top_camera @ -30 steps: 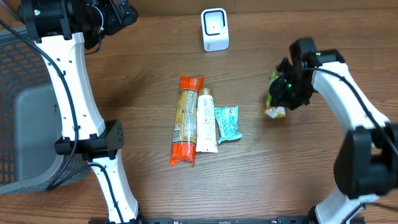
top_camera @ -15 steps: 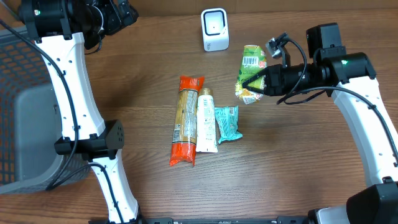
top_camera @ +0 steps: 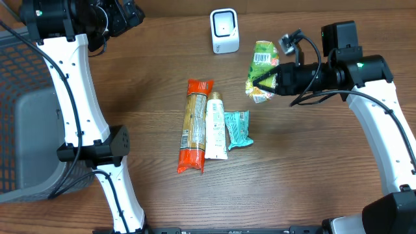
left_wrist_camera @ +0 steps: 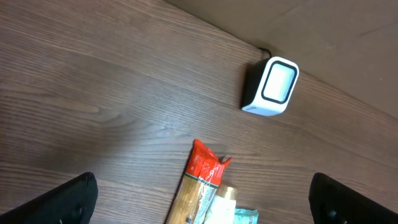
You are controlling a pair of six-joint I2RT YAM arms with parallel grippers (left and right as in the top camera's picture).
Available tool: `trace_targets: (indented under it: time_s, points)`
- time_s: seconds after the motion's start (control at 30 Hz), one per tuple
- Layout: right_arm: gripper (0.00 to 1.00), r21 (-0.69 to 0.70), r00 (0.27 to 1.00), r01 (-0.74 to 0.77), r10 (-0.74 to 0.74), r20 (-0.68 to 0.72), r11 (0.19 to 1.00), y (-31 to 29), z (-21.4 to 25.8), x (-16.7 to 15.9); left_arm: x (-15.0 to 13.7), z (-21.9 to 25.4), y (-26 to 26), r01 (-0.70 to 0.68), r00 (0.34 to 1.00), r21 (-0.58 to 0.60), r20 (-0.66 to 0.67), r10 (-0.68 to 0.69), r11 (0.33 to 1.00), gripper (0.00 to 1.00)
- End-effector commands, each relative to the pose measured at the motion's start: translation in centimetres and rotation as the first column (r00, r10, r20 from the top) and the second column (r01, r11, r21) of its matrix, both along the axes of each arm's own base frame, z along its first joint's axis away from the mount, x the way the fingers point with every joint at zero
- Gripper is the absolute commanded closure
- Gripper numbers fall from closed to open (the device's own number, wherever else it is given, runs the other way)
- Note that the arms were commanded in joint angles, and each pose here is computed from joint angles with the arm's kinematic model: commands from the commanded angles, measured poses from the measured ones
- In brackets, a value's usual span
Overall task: Scan the item barcode
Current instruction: 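Lift the juice carton and carry it toward the white scanner, then hold the carton's barcode in front of the scanner window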
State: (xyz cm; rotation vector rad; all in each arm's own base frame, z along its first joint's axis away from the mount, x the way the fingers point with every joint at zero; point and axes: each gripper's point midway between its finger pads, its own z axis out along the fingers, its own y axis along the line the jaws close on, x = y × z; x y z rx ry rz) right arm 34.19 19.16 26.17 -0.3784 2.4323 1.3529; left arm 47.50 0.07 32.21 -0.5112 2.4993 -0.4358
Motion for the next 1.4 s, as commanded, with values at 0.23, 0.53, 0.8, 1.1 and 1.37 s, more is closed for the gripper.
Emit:
trace_targets:
  time_s: [0.23, 0.53, 0.8, 1.1, 1.37]
  points:
    - [0.96, -0.508, 0.883, 0.45, -0.282, 0.374, 0.735, -6.7, 2.1, 6.0, -0.1, 0.2, -0.4, -0.002, 1.0, -0.011, 0.001, 0.002, 1.0, 0.0]
    - [0.96, -0.563, 0.749, 0.595, -0.141, 0.648, 0.573, -6.3, 9.2, 13.4, -0.1, 0.2, -0.4, -0.002, 1.0, -0.011, 0.001, 0.002, 1.0, 0.0]
    - [0.96, -0.678, 0.669, 0.677, 0.146, 0.729, 0.286, -2.2, 3.1, 20.9, -0.1, 0.2, -0.4, -0.002, 1.0, -0.011, 0.001, 0.002, 1.0, 0.0]
    - [0.96, -0.709, 0.618, 0.681, 0.375, 0.69, 0.182, -0.1, -3.1, 26.8, -0.1, 0.2, -0.4, -0.002, 1.0, -0.011, 0.001, 0.002, 1.0, 0.0]
    - [0.96, -0.731, 0.62, 0.677, 0.465, 0.632, 0.091, 0.2, -8.1, 29.0, -0.1, 0.2, -0.4, -0.002, 1.0, -0.011, 0.001, 0.002, 1.0, 0.0]
